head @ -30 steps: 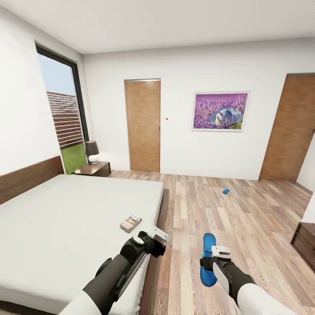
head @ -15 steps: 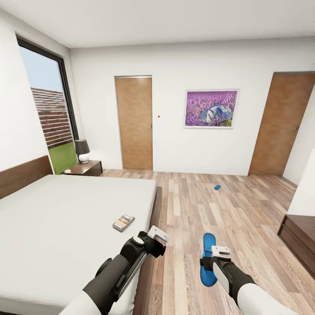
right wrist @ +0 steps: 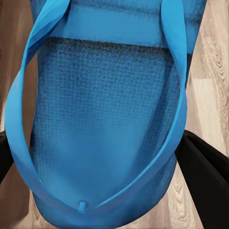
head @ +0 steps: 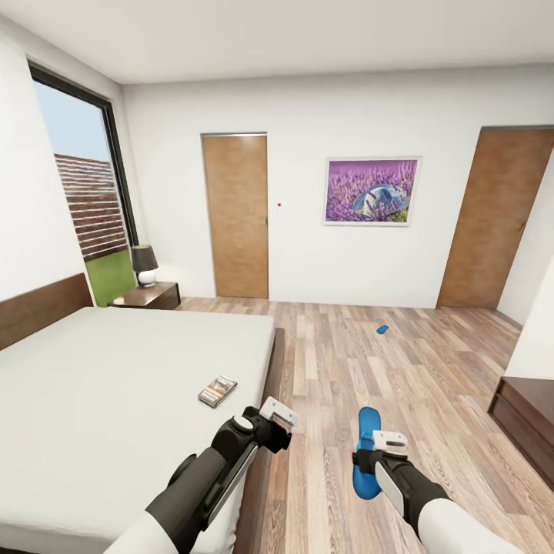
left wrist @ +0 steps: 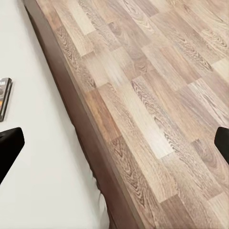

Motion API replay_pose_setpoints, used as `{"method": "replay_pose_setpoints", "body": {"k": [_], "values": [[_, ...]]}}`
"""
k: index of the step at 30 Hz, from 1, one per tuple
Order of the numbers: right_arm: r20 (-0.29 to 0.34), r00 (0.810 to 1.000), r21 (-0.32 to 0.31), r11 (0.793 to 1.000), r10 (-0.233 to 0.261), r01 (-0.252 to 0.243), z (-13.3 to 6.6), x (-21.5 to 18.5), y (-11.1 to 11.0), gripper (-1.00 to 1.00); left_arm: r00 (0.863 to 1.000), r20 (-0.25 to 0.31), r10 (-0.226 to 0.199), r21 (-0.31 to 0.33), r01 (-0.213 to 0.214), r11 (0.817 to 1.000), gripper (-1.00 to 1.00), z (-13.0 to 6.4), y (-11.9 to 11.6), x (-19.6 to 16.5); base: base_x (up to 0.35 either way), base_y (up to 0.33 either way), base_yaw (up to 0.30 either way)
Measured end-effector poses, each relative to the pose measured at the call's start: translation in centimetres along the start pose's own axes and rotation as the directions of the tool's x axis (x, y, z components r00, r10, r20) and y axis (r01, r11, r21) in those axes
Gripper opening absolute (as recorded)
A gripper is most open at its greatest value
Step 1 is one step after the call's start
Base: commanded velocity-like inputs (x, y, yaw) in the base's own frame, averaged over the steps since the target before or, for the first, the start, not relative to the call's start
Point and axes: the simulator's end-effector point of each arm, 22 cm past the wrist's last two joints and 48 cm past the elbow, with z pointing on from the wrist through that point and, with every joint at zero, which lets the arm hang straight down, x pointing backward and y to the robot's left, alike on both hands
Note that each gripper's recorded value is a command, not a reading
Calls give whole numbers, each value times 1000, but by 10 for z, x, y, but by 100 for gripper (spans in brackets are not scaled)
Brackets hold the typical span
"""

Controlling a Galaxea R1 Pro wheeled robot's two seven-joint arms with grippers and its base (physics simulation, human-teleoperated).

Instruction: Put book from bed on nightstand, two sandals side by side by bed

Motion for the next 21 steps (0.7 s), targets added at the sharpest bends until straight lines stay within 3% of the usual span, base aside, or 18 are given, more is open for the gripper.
{"method": "replay_pose_setpoints", "body": {"k": [8, 21], "values": [[11, 1000, -7, 1000, 3, -3, -1, 1, 5, -100, 1000, 2, 1, -1, -1, 1000, 100, -1, 0, -1, 0, 0, -65], [20, 1000, -10, 1000, 5, -4, -4, -3, 6, -100, 1000, 10, 4, -5, -4, 1000, 100, -4, 1, -4, 0, 0, -256]]}}
